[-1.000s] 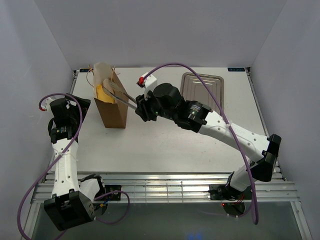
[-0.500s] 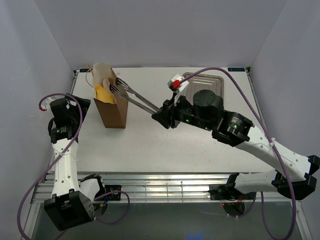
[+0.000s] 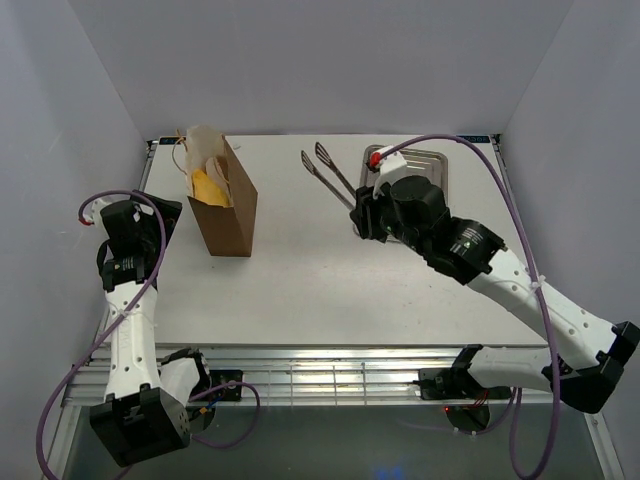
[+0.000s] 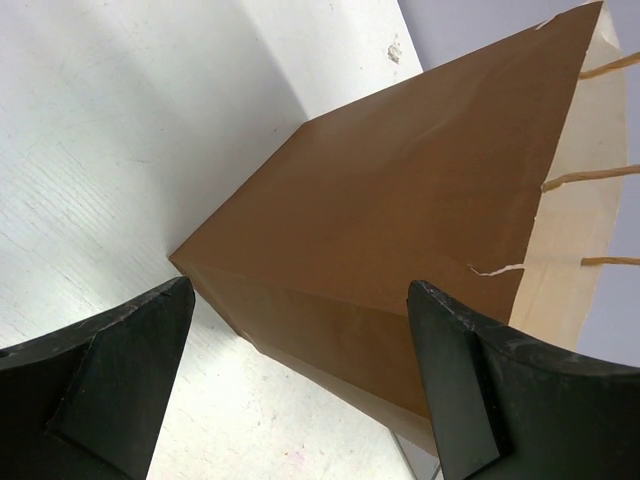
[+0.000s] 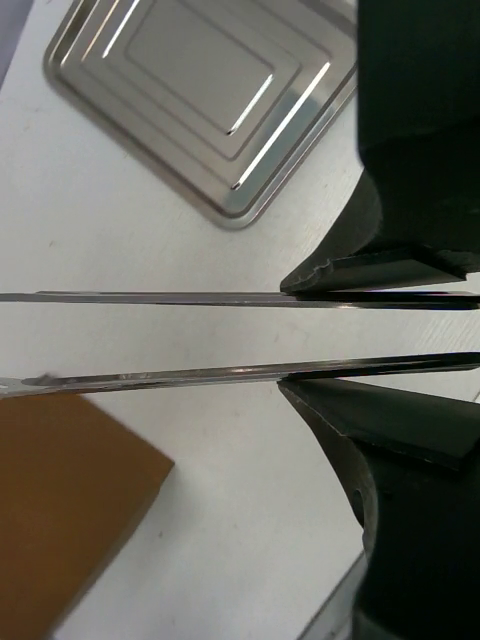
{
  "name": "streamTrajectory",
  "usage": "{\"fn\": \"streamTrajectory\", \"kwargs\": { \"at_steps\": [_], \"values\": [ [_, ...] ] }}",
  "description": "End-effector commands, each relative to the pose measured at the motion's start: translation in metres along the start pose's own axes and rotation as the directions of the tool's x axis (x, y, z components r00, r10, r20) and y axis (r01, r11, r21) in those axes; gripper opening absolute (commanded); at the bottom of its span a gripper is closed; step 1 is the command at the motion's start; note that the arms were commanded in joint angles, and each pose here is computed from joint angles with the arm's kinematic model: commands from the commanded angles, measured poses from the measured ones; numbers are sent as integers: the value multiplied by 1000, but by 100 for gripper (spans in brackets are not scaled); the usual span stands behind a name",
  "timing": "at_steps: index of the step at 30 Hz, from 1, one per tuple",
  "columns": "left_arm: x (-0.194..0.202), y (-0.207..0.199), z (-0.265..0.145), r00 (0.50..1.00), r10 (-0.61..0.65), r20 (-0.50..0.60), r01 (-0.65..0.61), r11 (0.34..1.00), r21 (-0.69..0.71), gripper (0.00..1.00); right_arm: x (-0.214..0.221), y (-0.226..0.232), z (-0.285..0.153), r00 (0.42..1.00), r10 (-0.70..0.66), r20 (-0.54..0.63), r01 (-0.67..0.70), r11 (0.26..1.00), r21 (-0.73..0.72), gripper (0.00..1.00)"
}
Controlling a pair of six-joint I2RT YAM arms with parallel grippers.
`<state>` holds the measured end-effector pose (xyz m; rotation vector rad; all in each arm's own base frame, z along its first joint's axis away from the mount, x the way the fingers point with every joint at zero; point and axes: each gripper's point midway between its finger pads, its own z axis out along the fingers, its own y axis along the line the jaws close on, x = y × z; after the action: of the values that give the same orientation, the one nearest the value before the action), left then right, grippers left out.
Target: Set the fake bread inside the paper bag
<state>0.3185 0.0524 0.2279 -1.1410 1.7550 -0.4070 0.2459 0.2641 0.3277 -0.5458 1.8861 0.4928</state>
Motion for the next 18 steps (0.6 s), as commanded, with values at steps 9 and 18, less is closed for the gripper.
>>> {"fn": "streamTrajectory", "kwargs": {
  "at_steps": [9, 18],
  "values": [
    [-3, -6, -14, 1000, 14, 20, -14, 999, 36, 98, 57, -59, 87, 974, 119, -192, -89, 984, 157, 43],
    [1, -11, -17, 1000, 0, 0, 0, 998, 64, 98, 102, -53, 157, 931, 193, -310, -142, 973, 179, 43]
  ]
}}
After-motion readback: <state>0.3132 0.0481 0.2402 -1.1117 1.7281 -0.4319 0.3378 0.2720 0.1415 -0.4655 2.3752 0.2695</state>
